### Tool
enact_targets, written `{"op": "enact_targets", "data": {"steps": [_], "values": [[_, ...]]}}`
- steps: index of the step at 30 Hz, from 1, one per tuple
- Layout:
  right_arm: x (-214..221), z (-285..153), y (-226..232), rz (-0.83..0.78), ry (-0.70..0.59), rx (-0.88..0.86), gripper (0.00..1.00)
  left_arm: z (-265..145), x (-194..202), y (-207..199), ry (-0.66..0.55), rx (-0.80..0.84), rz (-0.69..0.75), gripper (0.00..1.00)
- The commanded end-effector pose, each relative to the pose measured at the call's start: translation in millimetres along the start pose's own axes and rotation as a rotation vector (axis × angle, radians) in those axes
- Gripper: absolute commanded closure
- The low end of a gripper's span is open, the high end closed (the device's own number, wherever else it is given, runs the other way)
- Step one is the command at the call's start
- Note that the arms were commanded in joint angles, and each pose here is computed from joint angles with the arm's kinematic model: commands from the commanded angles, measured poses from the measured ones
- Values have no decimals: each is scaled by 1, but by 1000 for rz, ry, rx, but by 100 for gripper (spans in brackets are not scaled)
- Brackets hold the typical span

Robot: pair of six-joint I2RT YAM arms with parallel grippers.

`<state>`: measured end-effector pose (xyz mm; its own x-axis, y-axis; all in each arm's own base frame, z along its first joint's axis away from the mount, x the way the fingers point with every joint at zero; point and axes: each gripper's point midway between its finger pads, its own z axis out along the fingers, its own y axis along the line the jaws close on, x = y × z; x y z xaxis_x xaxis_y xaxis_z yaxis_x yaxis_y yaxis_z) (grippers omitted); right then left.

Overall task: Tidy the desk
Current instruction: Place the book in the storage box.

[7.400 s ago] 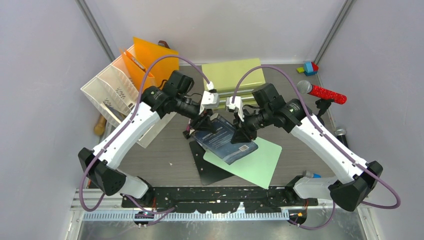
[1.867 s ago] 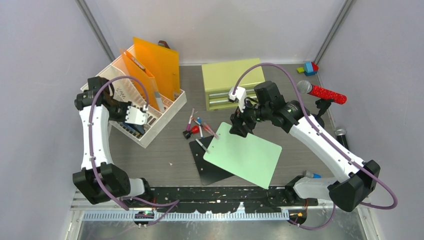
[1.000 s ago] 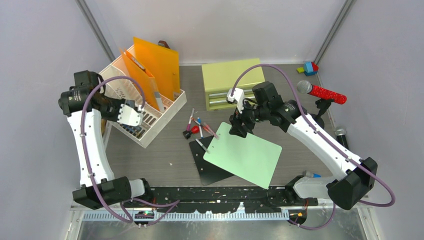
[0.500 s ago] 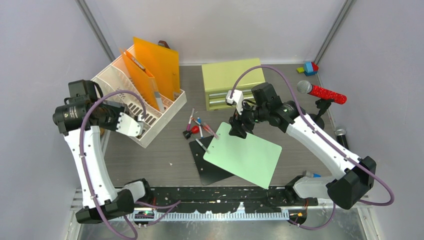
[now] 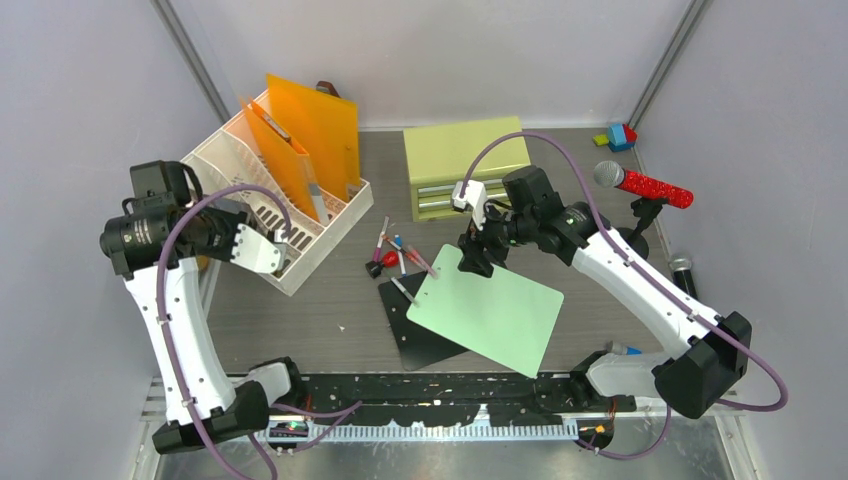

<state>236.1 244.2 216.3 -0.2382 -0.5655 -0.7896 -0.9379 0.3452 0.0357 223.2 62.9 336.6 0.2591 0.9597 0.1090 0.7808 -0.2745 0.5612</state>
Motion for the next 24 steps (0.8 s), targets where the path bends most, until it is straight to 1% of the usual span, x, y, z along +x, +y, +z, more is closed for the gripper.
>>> {"op": "enact_targets", "data": {"steps": [1, 4, 11, 17, 24], "values": [[-10, 2, -4, -30, -37, 2, 26, -35, -5, 18, 35, -120, 38, 100], [-10, 3, -4, -30, -35, 1, 26, -38, -5, 20, 32, -122, 29, 100], [-6, 6, -5, -27, -23, 1, 26, -32, -2, 20, 23, -94, 4, 100], [-4, 9, -6, -24, -16, -2, 26, -10, 13, 22, 25, -35, -32, 100], [-1, 11, -8, -18, -5, 4, 26, 25, 24, 29, -8, 16, -7, 100]]}}
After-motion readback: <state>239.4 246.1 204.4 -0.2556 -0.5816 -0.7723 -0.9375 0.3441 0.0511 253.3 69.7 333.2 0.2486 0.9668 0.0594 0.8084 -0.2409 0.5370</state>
